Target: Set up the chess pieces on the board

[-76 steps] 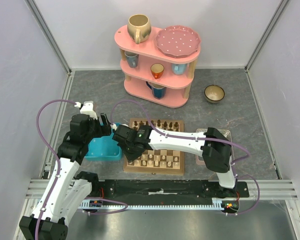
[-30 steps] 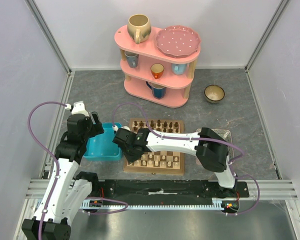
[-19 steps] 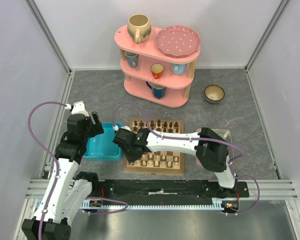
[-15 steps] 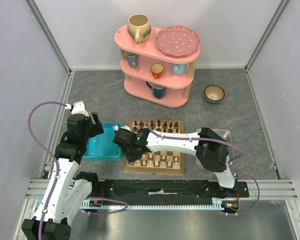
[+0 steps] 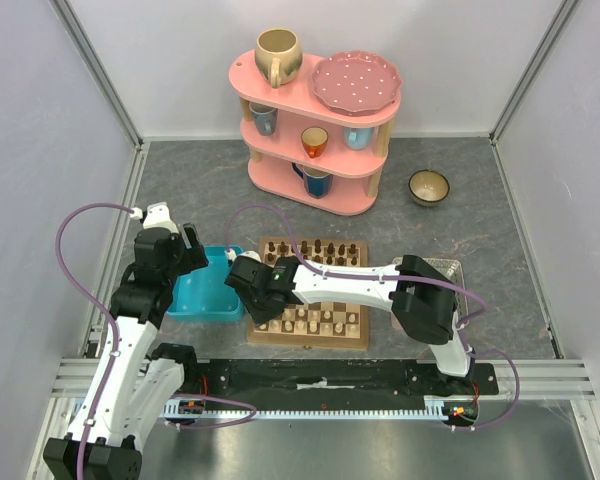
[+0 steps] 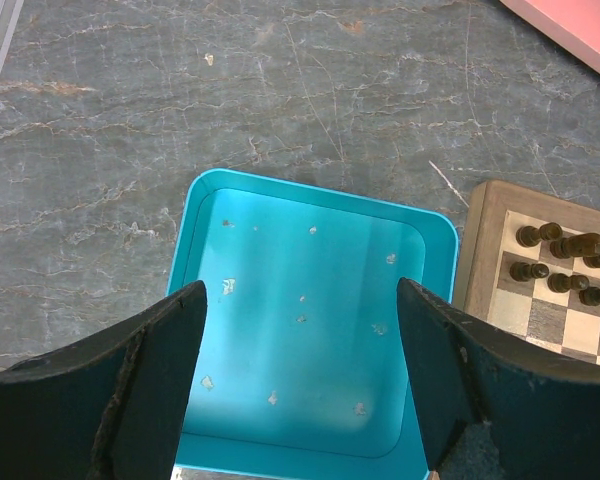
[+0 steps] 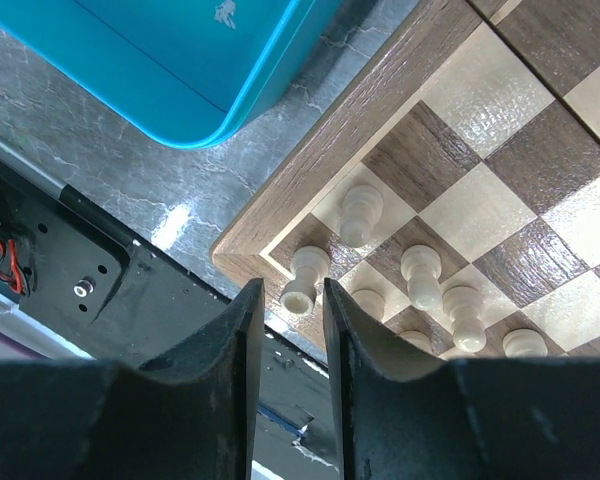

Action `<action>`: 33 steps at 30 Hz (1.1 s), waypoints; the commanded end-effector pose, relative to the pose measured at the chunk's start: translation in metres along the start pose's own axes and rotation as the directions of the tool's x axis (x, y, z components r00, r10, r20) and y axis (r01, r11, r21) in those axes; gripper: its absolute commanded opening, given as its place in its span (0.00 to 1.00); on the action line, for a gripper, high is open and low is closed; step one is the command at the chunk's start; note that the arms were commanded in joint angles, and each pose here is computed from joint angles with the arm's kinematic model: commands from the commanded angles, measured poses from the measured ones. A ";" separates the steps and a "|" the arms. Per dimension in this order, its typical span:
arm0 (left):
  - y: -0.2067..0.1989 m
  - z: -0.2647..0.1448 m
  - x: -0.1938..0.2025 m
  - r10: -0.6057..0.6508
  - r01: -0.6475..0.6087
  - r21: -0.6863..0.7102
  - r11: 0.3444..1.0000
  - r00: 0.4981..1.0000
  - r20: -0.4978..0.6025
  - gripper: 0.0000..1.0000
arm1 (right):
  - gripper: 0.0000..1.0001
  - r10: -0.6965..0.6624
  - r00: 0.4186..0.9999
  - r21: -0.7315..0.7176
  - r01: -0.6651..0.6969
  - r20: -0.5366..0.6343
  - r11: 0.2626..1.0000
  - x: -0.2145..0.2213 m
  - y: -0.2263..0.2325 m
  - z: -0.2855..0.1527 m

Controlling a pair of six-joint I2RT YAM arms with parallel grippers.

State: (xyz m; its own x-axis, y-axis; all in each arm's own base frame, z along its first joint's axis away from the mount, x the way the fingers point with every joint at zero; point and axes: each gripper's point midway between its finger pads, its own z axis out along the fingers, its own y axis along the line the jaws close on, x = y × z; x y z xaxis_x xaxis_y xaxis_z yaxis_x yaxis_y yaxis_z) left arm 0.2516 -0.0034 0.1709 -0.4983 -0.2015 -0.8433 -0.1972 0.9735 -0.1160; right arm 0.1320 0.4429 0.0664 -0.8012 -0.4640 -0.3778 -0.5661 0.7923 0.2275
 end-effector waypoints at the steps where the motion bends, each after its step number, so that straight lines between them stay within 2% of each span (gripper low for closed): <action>1: -0.004 -0.007 -0.022 -0.037 0.036 0.015 0.999 0.997 0.065 0.83 | 0.37 0.023 0.996 -0.009 -0.022 0.084 1.000 -0.019 0.004 -0.020; 6: -0.004 -0.007 -0.022 -0.037 0.036 0.019 0.999 0.997 0.067 0.83 | 0.38 0.071 0.983 -0.032 -0.067 0.167 0.997 -0.041 -0.006 -0.060; 9: -0.005 -0.008 -0.022 -0.036 0.035 0.021 0.999 0.997 0.068 0.83 | 0.38 0.109 0.976 0.001 -0.111 0.190 0.994 -0.044 -0.035 -0.076; 14: -0.005 -0.007 -0.021 -0.034 0.032 0.024 0.999 0.997 0.064 0.83 | 0.38 0.185 0.971 0.129 -0.204 0.151 0.970 -0.030 -0.115 -0.072; 18: -0.006 -0.007 -0.021 -0.032 0.031 0.030 0.999 0.998 0.062 0.83 | 0.41 0.219 0.968 0.201 -0.240 0.119 0.950 -0.018 -0.153 -0.062; 23: -0.007 -0.006 -0.021 -0.031 0.029 0.033 0.999 0.998 0.061 0.83 | 0.45 0.222 0.971 0.237 -0.237 0.088 0.942 -0.011 -0.166 -0.048; 33: -0.008 -0.006 -0.021 -0.030 0.027 0.041 0.999 0.998 0.062 0.83 | 0.46 0.217 0.974 0.202 -0.226 0.067 0.953 -0.015 -0.159 -0.033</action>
State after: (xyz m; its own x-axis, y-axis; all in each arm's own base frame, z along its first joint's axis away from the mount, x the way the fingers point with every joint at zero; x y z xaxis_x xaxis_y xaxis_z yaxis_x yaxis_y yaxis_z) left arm 0.2513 -0.0074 0.1721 -0.4980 -0.2027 -0.8432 -0.1774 0.9755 -0.1297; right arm 0.2220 0.3007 0.0651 -0.8996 -0.2462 -0.3607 -0.3009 0.9480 0.1034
